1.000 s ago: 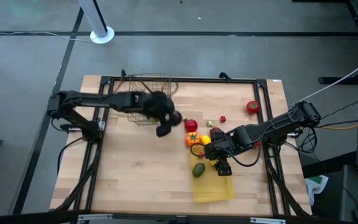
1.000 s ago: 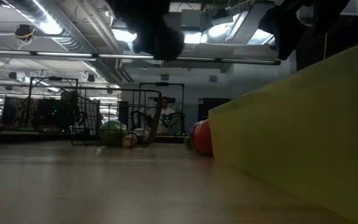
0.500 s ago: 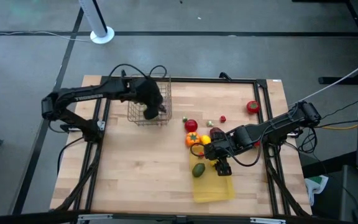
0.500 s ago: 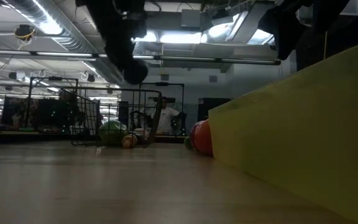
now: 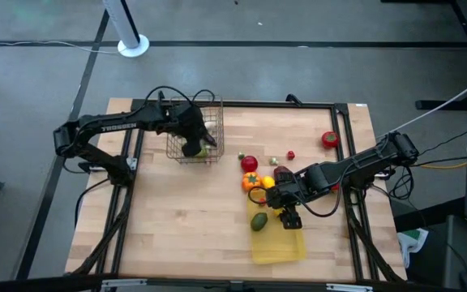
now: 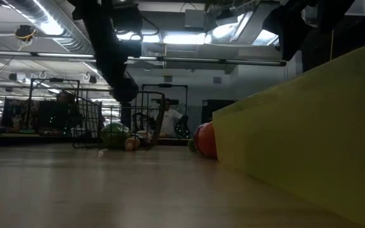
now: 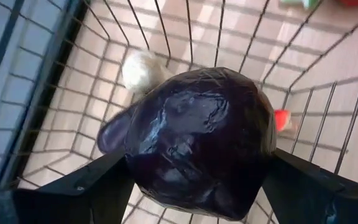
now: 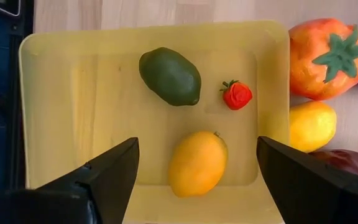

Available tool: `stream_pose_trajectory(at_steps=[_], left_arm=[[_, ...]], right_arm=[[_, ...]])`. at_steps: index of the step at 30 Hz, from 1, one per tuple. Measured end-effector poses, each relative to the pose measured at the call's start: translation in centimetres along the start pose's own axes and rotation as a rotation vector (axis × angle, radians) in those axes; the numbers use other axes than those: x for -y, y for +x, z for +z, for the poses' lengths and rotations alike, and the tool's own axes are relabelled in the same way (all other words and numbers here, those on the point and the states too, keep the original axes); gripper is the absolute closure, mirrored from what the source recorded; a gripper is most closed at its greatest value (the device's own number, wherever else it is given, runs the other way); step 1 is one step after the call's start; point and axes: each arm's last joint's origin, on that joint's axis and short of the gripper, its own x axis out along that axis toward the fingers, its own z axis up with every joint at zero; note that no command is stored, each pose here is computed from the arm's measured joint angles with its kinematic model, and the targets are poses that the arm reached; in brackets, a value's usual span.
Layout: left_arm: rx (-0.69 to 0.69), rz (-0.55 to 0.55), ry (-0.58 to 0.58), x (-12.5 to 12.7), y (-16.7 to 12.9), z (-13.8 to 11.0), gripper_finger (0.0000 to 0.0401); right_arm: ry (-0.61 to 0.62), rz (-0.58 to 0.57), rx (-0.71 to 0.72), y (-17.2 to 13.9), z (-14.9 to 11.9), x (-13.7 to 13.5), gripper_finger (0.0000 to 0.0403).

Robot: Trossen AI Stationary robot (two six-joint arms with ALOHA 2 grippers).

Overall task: Sort produce into baskets
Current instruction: Put the onion into the brown wire basket, then put the right green mushroom into the brown wire basket

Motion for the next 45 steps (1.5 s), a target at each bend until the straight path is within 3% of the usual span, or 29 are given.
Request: stream_pose_trajectory(at_steps=[8, 14, 22, 27, 34, 45], left_arm=[[-0.022, -0.008, 0.003, 0.1, 0.3, -0.4, 0.0049], [-0.021, -0.015, -0.002, 0.2, 0.4, -0.4, 0.0005], [-0.011, -0.015, -0.104, 0.2, 0.4, -0.3, 0.0005], [-0.012, -0.015, -0.106, 0.2, 0.4, -0.3, 0.0005], [-0.014, -0.014, -0.106, 0.2, 0.4, -0.4, 0.0004], [0.001, -0.014, -0.107, 0.2, 0.4, -0.2, 0.0008]], right_arm=[[0.018, -0.129, 0.019, 0.0, 0.1, 1.0, 0.0081], [0.070, -0.175, -0.055, -0.2, 0.0, 4.3, 0.0081], [0.092, -0.227, -0.046, -0.8, 0.6, 9.9, 0.0081], [0.098, -0.255, -0.007, -1.1, 0.9, 12.2, 0.0081], [0.129, -0.391, -0.058, 0.7, -0.3, 15.4, 0.0081], [0.279, -0.299, -0.075, 4.8, -4.5, 19.6, 0.0081]])
